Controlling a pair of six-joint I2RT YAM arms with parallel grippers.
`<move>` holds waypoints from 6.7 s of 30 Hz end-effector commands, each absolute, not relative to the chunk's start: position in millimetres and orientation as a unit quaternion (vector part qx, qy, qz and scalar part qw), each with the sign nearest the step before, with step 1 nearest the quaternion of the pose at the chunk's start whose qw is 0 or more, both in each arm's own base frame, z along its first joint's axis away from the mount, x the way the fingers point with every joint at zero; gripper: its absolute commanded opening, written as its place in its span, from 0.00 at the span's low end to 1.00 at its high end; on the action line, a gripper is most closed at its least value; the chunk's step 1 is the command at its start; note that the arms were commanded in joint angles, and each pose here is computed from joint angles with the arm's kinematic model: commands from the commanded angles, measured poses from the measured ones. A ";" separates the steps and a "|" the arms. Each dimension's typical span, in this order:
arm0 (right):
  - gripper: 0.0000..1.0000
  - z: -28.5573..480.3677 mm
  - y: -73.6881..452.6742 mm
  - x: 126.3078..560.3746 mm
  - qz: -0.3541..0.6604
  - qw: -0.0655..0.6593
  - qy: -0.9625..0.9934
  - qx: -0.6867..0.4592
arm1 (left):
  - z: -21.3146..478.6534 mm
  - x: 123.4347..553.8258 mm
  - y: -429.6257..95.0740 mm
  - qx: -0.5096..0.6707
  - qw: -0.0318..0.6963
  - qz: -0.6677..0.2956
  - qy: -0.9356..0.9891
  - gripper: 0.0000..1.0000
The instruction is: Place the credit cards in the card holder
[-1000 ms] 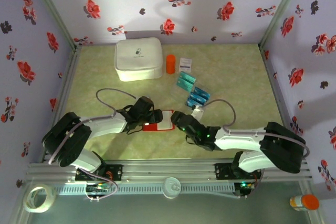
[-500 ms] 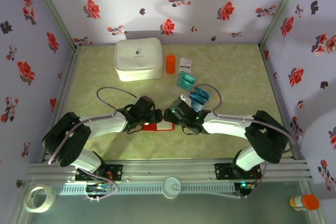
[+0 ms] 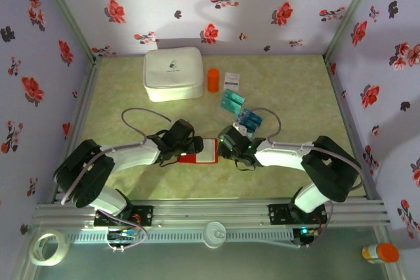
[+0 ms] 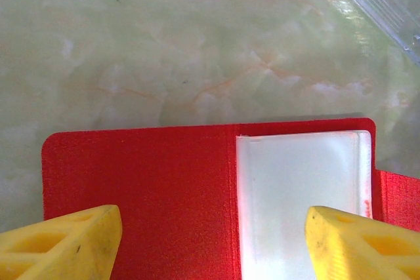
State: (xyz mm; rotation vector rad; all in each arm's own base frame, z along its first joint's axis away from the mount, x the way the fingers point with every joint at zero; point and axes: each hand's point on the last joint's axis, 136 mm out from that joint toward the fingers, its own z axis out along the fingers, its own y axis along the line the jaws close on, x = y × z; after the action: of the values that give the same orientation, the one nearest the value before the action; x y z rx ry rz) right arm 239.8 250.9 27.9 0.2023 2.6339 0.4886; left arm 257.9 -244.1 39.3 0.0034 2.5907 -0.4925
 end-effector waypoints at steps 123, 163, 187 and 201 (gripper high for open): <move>0.00 28.4 311.7 258.9 0.254 0.171 0.952 0.012 | 33.2 239.6 -236.8 0.014 0.269 -0.187 0.945 0.72; 0.00 46.7 315.5 267.0 0.259 0.177 0.949 -0.003 | 25.4 236.8 -230.1 0.037 0.261 -0.158 0.952 0.71; 0.00 12.3 332.3 256.4 0.296 0.122 0.947 0.018 | 23.6 236.0 -231.0 0.052 0.261 -0.156 0.951 0.73; 0.00 10.2 330.0 254.3 0.300 0.120 0.946 0.028 | 11.7 231.8 -227.5 0.069 0.246 -0.137 0.957 0.59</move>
State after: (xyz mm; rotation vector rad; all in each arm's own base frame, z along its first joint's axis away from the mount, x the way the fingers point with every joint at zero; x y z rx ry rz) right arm 262.3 338.9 27.3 0.0472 2.7054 0.9092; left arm 240.9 -233.3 27.8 0.1448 2.5618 -0.4250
